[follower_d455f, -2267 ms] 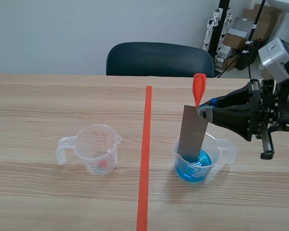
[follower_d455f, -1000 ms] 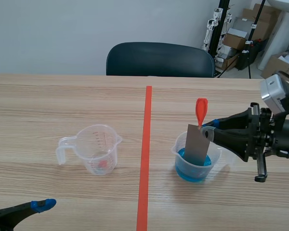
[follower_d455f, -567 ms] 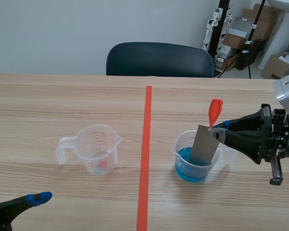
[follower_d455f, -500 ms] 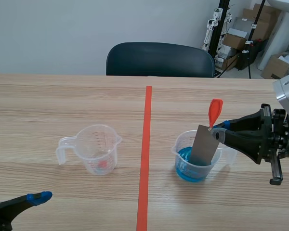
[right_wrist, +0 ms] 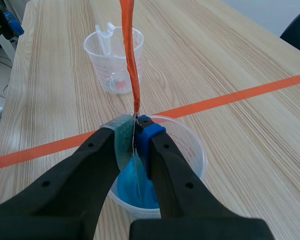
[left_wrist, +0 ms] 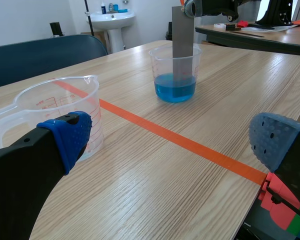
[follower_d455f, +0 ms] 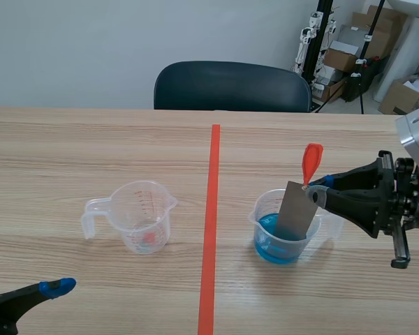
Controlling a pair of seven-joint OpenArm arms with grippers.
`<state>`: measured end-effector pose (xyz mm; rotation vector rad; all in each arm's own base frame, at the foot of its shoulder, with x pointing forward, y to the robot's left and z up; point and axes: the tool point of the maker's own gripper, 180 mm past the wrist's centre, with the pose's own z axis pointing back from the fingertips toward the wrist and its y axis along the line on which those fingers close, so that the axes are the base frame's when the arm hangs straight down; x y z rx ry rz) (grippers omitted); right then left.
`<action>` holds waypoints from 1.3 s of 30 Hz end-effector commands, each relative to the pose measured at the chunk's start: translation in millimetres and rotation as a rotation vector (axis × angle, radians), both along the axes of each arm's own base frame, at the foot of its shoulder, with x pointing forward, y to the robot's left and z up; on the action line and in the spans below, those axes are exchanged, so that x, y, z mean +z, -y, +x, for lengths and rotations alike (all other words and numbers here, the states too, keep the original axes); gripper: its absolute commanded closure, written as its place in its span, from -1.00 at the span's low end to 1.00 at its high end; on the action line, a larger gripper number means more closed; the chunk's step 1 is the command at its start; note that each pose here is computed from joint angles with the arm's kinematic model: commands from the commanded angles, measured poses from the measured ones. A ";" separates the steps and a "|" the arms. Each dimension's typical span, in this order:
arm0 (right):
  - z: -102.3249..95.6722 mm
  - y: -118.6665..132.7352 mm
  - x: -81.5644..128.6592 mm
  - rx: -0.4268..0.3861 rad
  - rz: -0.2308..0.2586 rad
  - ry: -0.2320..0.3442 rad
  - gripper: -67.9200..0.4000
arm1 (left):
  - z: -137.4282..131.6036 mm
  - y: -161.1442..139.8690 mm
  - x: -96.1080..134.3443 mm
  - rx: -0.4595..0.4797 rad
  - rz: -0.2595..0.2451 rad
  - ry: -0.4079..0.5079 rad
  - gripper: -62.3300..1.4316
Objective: Do the redox reaction experiment. lower the plate into the blue solution
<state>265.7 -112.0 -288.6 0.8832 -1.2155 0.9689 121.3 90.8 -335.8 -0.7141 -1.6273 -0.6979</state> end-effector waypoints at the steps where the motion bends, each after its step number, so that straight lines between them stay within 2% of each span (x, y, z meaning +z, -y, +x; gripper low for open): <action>1: -3.0 -1.8 3.8 0.012 0.015 0.001 0.94 | 2.0 2.3 6.6 0.001 -0.022 0.024 -1.00; 39: -2.2 -0.6 3.7 0.006 0.011 0.008 0.94 | 1.5 2.9 6.2 -0.003 -0.019 0.023 -1.00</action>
